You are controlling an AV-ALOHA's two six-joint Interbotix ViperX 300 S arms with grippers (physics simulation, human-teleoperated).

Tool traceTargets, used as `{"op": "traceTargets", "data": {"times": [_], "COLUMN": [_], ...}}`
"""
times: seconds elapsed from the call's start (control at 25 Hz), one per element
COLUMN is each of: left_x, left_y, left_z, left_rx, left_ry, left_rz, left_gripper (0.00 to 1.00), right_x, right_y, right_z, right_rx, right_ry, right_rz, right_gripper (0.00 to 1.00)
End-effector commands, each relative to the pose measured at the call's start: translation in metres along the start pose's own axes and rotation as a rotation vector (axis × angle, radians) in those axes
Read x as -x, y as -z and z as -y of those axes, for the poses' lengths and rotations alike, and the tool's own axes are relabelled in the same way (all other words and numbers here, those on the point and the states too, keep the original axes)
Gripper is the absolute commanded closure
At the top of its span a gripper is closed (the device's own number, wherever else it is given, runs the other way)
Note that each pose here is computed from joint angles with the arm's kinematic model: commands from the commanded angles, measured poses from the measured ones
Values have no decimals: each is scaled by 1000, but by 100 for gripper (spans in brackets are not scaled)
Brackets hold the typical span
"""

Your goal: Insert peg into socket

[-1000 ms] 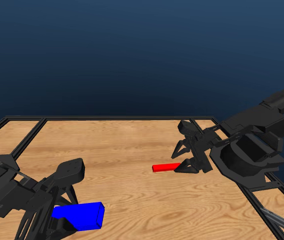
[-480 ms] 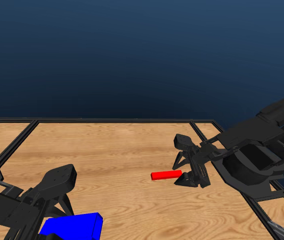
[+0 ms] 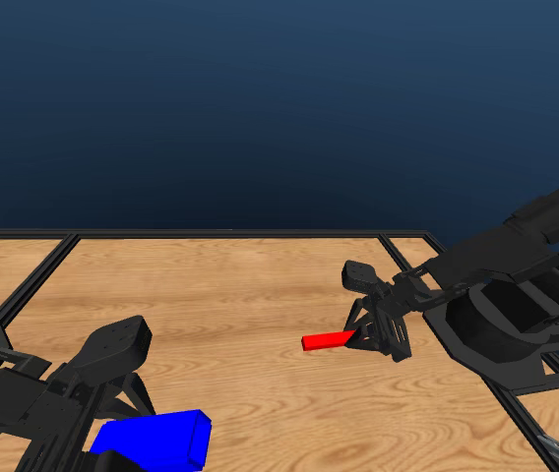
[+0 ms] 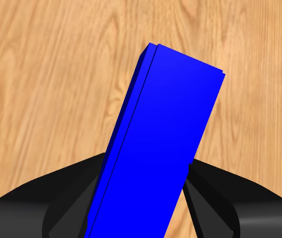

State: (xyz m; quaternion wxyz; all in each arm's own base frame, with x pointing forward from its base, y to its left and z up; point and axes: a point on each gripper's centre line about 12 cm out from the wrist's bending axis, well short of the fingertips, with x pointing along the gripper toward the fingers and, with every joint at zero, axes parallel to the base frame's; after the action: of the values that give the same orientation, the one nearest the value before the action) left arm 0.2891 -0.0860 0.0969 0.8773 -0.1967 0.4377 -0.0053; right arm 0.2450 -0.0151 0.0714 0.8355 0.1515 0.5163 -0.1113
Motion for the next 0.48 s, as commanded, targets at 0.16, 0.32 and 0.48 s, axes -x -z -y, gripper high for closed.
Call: {"op": "traceTargets", "data": {"times": [0.16,0.32,0.48], "left_x": [13,31,44], "left_y": [-23,-35,-37], "left_z": [6,8,11], "left_rx": [-38,-76,-106], "left_ry": [36,29,8], "left_rz": [94,101,70], "left_gripper": [100,100,100], "right_x": [6,37,62], "right_y": [-21,-53,-75], "right_z": [-31,-65,-91], "right_rx": [134,214,234], "right_ry": [-17,-2,60], "right_rz": [-9,4,5], "right_gripper": [100,100,100]}}
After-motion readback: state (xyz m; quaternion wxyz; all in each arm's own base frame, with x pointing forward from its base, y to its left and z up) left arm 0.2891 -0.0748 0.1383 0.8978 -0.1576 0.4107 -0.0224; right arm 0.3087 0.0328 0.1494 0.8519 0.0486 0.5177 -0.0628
